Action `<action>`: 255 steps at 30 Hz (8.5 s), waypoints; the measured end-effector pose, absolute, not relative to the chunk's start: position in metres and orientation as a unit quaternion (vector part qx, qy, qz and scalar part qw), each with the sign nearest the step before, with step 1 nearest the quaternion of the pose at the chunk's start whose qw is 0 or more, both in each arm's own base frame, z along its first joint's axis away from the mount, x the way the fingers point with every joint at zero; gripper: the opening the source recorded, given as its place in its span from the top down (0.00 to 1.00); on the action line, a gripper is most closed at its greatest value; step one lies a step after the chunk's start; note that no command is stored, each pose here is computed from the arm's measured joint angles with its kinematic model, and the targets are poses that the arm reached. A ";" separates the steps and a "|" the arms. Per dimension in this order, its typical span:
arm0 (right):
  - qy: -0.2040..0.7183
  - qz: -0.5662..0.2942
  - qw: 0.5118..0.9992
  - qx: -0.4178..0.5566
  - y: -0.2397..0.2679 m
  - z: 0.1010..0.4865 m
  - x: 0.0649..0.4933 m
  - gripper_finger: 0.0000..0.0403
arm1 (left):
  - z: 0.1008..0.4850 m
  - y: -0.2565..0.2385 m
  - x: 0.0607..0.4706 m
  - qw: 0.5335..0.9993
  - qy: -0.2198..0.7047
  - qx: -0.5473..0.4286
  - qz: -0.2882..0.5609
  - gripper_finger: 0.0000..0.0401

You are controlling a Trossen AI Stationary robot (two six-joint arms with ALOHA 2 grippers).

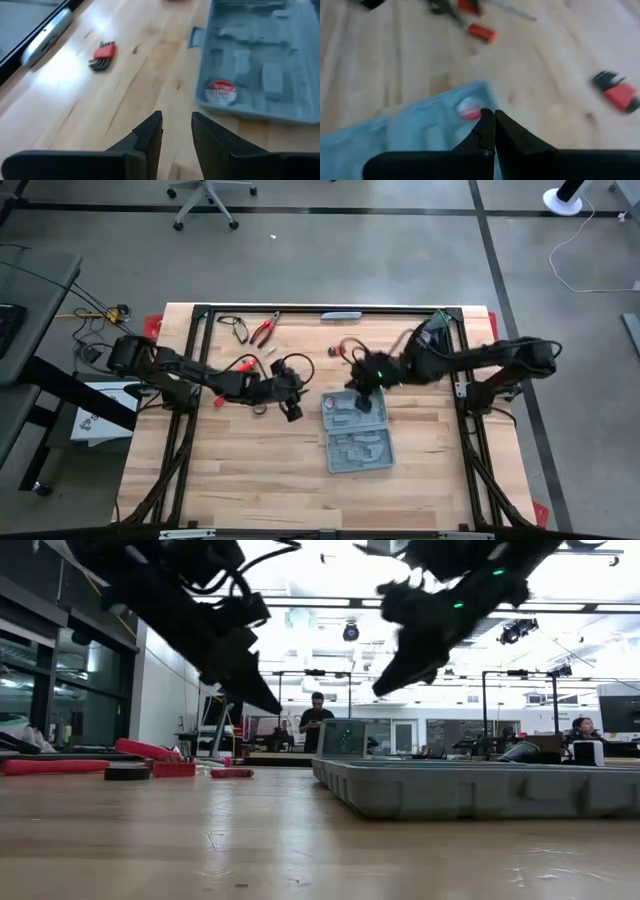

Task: Prefit tool cases
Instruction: Put the right orange multi-bit set into the gray tool case

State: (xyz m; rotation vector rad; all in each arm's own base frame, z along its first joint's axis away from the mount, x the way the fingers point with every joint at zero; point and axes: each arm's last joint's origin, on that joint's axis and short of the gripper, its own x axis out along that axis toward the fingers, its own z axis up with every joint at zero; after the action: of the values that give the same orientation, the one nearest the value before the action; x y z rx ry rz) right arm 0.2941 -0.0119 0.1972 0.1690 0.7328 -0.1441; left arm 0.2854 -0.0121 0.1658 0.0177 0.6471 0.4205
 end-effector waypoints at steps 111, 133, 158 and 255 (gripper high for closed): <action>0.351 0.061 0.933 -0.047 -0.018 0.127 0.401 0.87 | 0.126 -0.008 0.260 0.873 0.440 -0.062 0.202 0.75; 0.342 0.043 0.936 -0.065 -0.027 0.110 0.407 0.74 | 0.104 -0.008 0.271 0.873 0.445 -0.050 0.192 0.75; 0.340 0.026 0.939 -0.029 -0.034 0.110 0.407 0.74 | 0.103 -0.011 0.273 0.883 0.440 -0.009 0.166 0.86; 0.343 -0.135 0.929 -0.015 0.009 0.087 0.380 0.75 | 0.086 0.014 0.297 0.919 0.362 -0.046 0.151 0.87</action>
State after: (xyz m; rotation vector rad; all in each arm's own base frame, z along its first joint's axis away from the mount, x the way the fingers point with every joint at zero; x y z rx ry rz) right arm 0.3800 0.0090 0.0874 -0.0304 0.7036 -0.2768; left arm 0.2972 0.0137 0.0860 -0.0943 0.7437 0.3098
